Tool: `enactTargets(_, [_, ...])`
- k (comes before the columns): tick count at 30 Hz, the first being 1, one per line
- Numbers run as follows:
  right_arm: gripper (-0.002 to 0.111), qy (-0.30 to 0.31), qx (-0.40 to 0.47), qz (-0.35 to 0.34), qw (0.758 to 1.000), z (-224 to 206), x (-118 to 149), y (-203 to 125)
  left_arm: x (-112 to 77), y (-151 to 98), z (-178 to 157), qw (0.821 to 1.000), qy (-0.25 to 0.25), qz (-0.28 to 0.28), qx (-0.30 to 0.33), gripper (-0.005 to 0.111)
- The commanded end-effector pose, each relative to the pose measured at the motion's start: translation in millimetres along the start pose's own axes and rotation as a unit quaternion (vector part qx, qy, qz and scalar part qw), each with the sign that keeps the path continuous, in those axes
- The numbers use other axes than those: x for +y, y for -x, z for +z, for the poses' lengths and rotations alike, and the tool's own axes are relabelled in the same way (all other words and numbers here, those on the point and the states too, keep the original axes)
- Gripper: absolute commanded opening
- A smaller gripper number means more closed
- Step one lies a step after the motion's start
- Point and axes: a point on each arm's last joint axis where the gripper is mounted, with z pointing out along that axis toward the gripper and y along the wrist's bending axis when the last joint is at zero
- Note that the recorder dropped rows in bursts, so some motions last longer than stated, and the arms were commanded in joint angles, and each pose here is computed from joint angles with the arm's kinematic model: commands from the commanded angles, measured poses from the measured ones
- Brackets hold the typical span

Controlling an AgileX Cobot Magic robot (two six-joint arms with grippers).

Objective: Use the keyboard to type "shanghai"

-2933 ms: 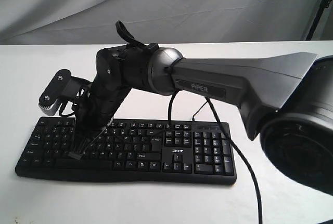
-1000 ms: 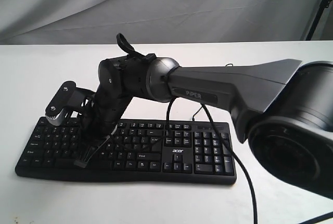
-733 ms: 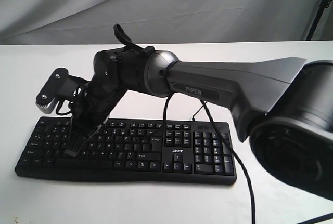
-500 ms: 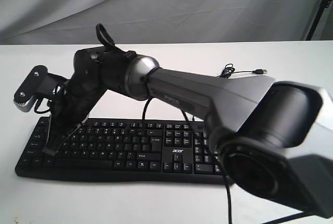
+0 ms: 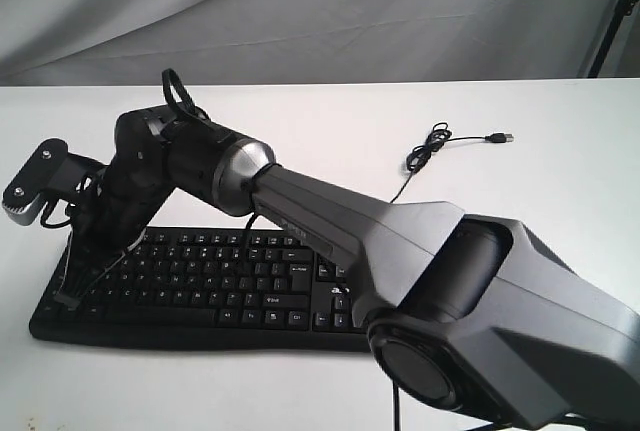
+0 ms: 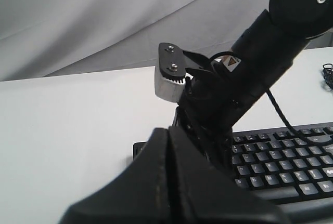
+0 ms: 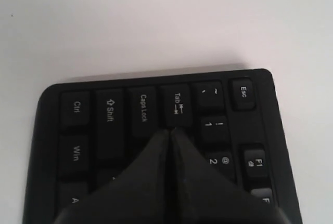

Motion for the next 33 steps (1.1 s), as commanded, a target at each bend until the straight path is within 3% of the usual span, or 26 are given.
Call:
enactTargets(1, [0.0, 0.0, -0.009, 0.002, 1.0, 1.2, 2.5, 3.1, -0.2, -0.8, 0.1, 1.0, -0.002, -0.001, -0.002, 0.0])
enactTargets(33, [0.0, 0.017, -0.002, 0.016, 1.0, 9.7, 6.2, -2.3, -0.2, -0.8, 0.1, 1.0, -0.002, -0.001, -0.002, 0.0])
